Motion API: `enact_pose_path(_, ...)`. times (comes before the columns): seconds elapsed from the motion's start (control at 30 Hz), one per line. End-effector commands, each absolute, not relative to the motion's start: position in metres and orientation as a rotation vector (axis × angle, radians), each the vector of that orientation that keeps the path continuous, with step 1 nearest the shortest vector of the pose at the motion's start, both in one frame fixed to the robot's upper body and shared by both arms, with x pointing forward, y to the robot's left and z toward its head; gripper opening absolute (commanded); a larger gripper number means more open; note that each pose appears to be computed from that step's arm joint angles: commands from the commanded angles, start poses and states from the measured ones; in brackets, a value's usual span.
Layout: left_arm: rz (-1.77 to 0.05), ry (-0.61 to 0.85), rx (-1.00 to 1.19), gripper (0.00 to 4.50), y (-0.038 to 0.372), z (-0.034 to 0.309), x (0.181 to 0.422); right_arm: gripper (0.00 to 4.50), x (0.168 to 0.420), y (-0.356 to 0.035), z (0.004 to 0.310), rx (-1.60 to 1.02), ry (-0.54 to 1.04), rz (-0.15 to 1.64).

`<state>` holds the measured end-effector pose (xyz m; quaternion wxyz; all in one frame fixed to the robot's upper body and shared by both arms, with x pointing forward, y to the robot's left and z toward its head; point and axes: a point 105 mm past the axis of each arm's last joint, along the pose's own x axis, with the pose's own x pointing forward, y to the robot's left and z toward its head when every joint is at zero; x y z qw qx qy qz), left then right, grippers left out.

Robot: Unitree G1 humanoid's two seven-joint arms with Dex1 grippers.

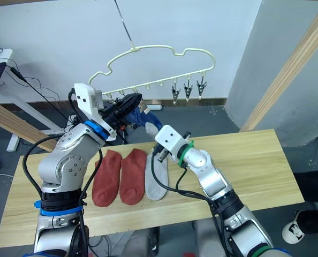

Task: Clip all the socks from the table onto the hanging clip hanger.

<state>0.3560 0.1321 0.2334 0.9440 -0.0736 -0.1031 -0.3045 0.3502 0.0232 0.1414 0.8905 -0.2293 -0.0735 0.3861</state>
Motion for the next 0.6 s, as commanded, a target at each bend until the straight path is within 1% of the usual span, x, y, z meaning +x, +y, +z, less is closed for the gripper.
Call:
enact_pose_path(0.03, -0.639, -0.270, -0.127, 0.00, 0.132, 0.249, 0.347, 0.03, 0.348, 0.032, 0.164, -0.431, -0.240, 0.791)
enact_pose_path(0.33, -0.634, -0.264, -0.128, 0.00, 0.133, 0.246, 0.347, 0.03, 0.355, 0.032, 0.172, -0.355, -0.245, 0.737)
enact_pose_path(0.6, -0.634, -0.259, -0.131, 0.00, 0.132, 0.244, 0.346, 0.03, 0.359, 0.039, 0.183, -0.311, -0.262, 0.729)
